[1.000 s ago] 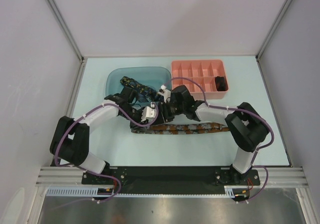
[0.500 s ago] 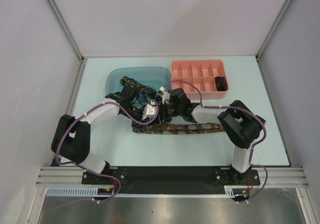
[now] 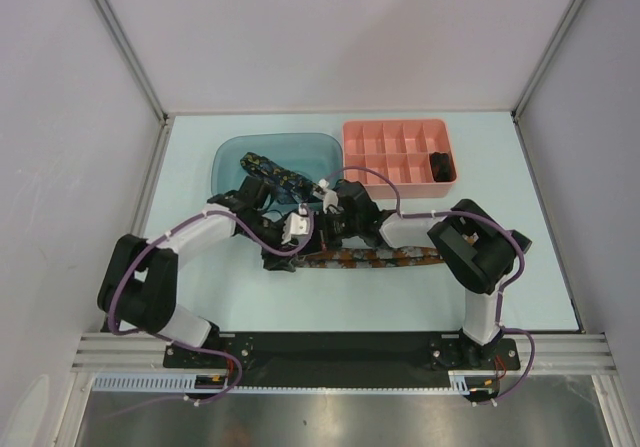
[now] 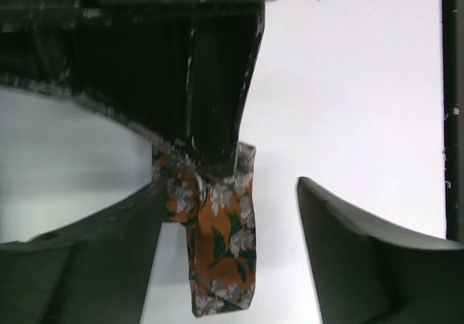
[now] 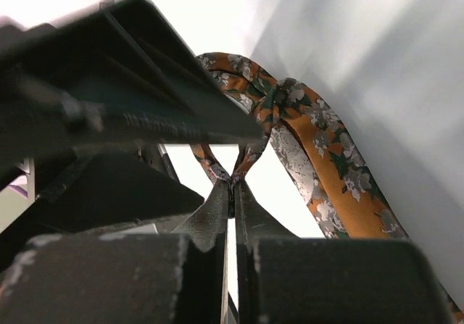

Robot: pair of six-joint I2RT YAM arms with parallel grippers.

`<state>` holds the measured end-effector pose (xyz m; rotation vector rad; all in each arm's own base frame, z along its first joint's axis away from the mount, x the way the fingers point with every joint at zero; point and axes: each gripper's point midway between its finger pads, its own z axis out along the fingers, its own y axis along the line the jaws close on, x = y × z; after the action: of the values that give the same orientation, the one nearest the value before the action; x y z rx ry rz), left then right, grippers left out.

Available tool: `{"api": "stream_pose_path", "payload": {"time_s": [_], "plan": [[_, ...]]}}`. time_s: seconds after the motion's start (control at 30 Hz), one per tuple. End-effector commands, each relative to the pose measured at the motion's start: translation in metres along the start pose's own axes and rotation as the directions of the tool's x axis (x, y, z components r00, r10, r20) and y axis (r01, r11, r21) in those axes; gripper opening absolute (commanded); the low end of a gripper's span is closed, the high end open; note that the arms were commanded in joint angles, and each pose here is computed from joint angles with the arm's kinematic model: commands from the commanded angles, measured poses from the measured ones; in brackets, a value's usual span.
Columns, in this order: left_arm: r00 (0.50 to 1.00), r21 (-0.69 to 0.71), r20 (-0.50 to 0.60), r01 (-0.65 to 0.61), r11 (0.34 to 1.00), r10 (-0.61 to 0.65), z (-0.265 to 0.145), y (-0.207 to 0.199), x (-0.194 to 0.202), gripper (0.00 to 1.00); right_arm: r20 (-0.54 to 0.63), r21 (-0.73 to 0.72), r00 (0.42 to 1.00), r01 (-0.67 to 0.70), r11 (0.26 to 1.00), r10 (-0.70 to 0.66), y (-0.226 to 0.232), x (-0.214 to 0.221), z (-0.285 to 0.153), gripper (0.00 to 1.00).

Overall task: Roll the ties
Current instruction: Roll the tie at the center of the board.

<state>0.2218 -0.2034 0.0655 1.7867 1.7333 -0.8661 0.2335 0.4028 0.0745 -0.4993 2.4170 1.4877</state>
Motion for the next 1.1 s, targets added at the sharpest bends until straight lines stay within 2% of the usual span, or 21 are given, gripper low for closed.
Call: {"api": "stream_pose_path", "payload": {"time_s": [0.0,0.17,0.53,0.63,0.73,0.77,0.87,1.0,1.07], "plan": [[0.996,-0.132,0.017,-0.080,0.988,0.083,-0.019,0.013,-0.005,0.89,0.026,-0.005,0.999,0.033,0.999,-0.033,-0.003,-0.007,-0.005,0.00],[0.983,-0.138,-0.064,-0.179,0.974,0.172,-0.015,0.018,0.011,0.99,0.016,0.002,0.999,0.037,0.999,-0.037,-0.008,-0.006,-0.007,0.00],[0.951,-0.034,-0.203,-0.246,0.969,0.234,0.017,0.031,0.026,0.98,0.008,0.001,0.998,0.056,0.998,-0.056,-0.006,-0.006,-0.006,0.02],[0.941,0.003,-0.244,-0.241,0.970,0.235,0.024,0.029,0.035,0.89,0.010,0.007,0.998,0.056,0.998,-0.056,-0.007,-0.007,-0.006,0.02],[0.939,0.029,-0.257,-0.231,0.973,0.230,0.026,0.024,0.041,0.72,0.013,0.010,0.998,0.060,0.998,-0.060,-0.006,-0.008,-0.008,0.03],[0.938,0.038,-0.256,-0.231,0.972,0.233,0.026,0.021,0.042,0.62,0.011,0.011,0.998,0.060,0.998,-0.060,-0.007,-0.007,-0.009,0.03],[0.938,0.055,-0.251,-0.234,0.971,0.241,0.025,0.013,0.043,0.46,0.014,0.022,0.998,0.059,0.998,-0.059,-0.009,-0.008,-0.010,0.08],[0.938,0.067,-0.246,-0.234,0.970,0.244,0.022,0.008,0.043,0.33,0.003,0.043,0.999,0.051,0.998,-0.051,-0.017,-0.004,-0.011,0.09],[0.937,0.068,-0.250,-0.233,0.970,0.242,0.022,0.007,0.045,0.32,0.000,0.055,0.999,0.050,0.997,-0.050,-0.021,-0.003,-0.011,0.08]]}}
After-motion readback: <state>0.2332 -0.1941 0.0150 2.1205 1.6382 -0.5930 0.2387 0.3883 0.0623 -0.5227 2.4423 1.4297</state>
